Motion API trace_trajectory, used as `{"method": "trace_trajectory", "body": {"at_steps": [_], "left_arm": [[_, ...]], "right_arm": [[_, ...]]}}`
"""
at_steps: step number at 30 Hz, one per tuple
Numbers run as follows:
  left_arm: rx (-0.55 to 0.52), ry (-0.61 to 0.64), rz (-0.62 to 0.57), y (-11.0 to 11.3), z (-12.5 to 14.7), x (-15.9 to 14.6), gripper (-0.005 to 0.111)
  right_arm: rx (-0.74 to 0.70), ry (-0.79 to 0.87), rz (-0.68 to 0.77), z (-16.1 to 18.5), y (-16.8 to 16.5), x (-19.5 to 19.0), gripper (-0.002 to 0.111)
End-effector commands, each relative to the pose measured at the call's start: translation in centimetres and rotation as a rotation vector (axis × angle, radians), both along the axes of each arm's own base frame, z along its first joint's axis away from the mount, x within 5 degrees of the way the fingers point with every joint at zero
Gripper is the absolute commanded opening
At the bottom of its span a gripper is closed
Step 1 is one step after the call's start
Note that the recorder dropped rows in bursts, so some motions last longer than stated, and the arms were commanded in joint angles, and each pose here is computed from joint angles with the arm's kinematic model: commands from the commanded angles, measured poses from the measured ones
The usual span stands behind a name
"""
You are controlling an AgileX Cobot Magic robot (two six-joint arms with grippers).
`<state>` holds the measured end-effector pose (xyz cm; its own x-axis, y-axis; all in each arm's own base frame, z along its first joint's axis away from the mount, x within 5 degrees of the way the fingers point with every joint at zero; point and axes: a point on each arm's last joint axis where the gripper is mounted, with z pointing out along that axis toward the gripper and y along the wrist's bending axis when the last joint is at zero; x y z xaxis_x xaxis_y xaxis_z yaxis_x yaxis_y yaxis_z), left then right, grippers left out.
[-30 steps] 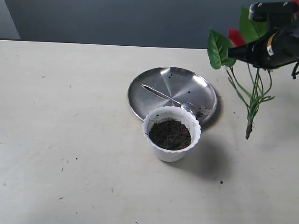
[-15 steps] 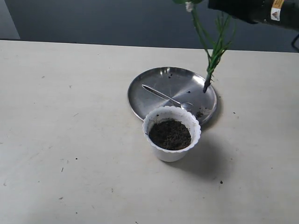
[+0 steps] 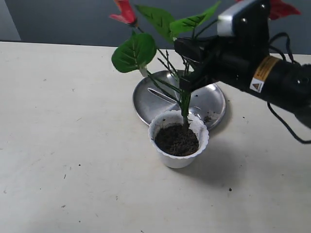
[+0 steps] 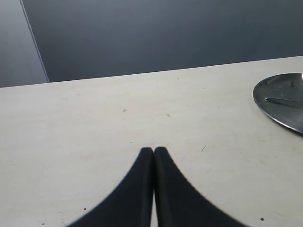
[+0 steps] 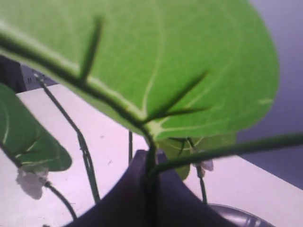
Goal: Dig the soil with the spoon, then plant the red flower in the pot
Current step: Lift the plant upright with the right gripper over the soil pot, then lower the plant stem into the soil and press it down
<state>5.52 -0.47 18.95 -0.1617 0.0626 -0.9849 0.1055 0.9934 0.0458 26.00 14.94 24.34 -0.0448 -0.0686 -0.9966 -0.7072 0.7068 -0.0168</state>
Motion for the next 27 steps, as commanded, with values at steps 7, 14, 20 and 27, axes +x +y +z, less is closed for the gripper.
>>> {"method": "trace_trajectory", "body": {"at_steps": [7,14,20,27], "left_arm": [[-0.006,-0.016,-0.006,0.0,0.2,0.0,0.001],[-0.006,-0.016,-0.006,0.0,0.2,0.0,0.001],[-0.006,-0.016,-0.006,0.0,0.2,0.0,0.001],[-0.006,-0.016,-0.006,0.0,0.2,0.0,0.001]], "right_arm": [[0.083,-0.132,-0.002,-0.9,-0.9,-1.8,0.0],[0.001,-0.007,0.03,-5.2,-0.1,-0.8,0.0],[0.1,-0.029,0.061,-6.0,0.4,-0.4,0.0],[0.064,-0.037,0.038,-5.1,0.8,1.2,0.0]]}}
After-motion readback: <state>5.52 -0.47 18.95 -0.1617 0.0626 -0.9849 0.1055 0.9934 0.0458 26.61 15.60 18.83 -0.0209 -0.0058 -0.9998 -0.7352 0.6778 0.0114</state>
